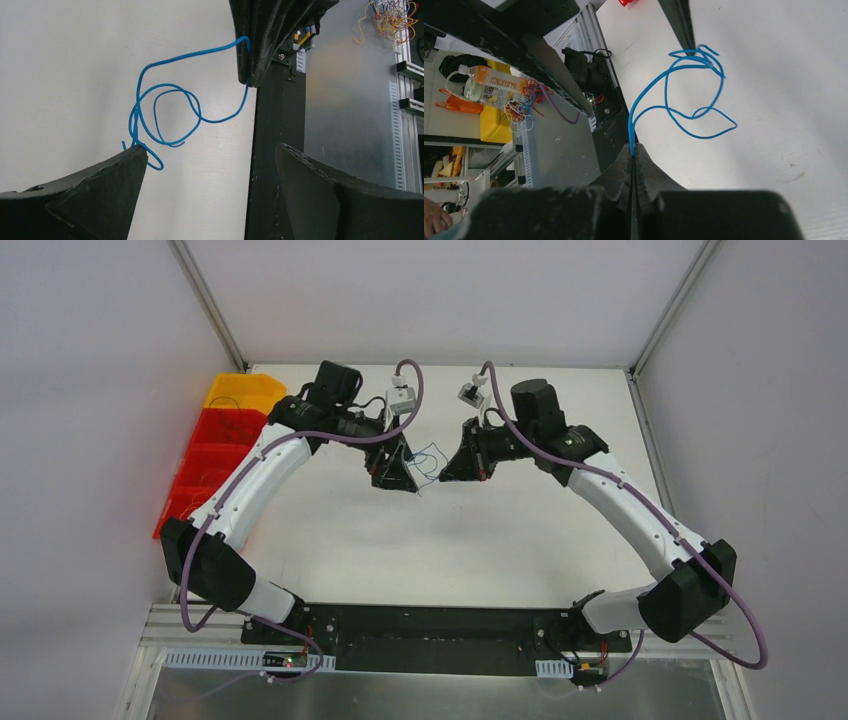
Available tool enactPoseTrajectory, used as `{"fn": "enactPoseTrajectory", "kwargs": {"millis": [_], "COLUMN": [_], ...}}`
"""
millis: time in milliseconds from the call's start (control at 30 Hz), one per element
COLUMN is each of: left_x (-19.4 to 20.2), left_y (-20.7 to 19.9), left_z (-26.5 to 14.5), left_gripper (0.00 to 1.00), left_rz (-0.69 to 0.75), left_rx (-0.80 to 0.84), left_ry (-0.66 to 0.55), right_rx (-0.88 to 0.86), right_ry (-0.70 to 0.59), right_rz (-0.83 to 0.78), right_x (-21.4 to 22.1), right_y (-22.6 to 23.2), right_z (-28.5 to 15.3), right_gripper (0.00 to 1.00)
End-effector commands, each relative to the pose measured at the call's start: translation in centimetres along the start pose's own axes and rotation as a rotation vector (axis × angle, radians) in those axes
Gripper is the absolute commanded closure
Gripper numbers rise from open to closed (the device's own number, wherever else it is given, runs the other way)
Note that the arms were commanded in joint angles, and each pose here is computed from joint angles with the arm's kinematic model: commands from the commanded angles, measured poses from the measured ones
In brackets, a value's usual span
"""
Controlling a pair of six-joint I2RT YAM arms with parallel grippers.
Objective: Untangle the cables
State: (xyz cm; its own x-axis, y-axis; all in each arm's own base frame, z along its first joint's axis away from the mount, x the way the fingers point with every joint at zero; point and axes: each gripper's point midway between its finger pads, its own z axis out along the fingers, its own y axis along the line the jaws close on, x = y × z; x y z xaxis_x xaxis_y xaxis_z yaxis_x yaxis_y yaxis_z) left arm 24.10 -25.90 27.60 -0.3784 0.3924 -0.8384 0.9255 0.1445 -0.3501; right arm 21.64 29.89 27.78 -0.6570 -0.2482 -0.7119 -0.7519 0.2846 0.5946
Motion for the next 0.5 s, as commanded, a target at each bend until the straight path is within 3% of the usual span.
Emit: {"fn": "enactPoseTrajectory", "kwargs": {"millis": [0, 67, 167, 267, 333, 367, 467], "left_x": [-1.1, -1.0, -0.8, -0.7, -1.1, -1.2, -1.9], "left_y": [-1.1, -1.5, -1.2, -0.4, -0.6, -0.7, -0.5], "left_z": [0.6, 1.2, 1.5, 1.6, 1.5, 1.4, 0.4], "left_gripper": [0.03, 0.14, 0.48, 0.64, 0.95, 1.0, 1.0], "left_rz": [0.106, 0.125, 0.118, 0.101, 0.104, 0.097, 0.041], "left_rx": [0.007, 0.018, 0.008, -0.027, -0.02, -0.022, -0.04], "left_ry": [-0.05, -0.044, -0.034, -0.027, -0.038, -0.043, -0.074], "right_rx": [-0.075, -0.085, -0.089, -0.08, -0.073, -0.064, -0.001], "right_ry": [-0.059, -0.058, -0.059, -0.062, -0.062, -0.061, -0.078], "right_rz": [-0.112, -0.119, -0.136, -0.156, -0.158, -0.16, -0.162], "right_x": [-1.8, -1.8, -1.9, -1.8, -1.8, -1.8, -2.2], "right_y": [3.9, 4.3, 4.6, 4.6, 4.5, 4.3, 3.3], "right_z": [-0.9, -0.8, -0.8, -0.8, -0.8, -0.8, -1.1], "right_gripper": [1.0, 1.0, 1.0, 1.0, 1.0, 1.0, 1.0]}}
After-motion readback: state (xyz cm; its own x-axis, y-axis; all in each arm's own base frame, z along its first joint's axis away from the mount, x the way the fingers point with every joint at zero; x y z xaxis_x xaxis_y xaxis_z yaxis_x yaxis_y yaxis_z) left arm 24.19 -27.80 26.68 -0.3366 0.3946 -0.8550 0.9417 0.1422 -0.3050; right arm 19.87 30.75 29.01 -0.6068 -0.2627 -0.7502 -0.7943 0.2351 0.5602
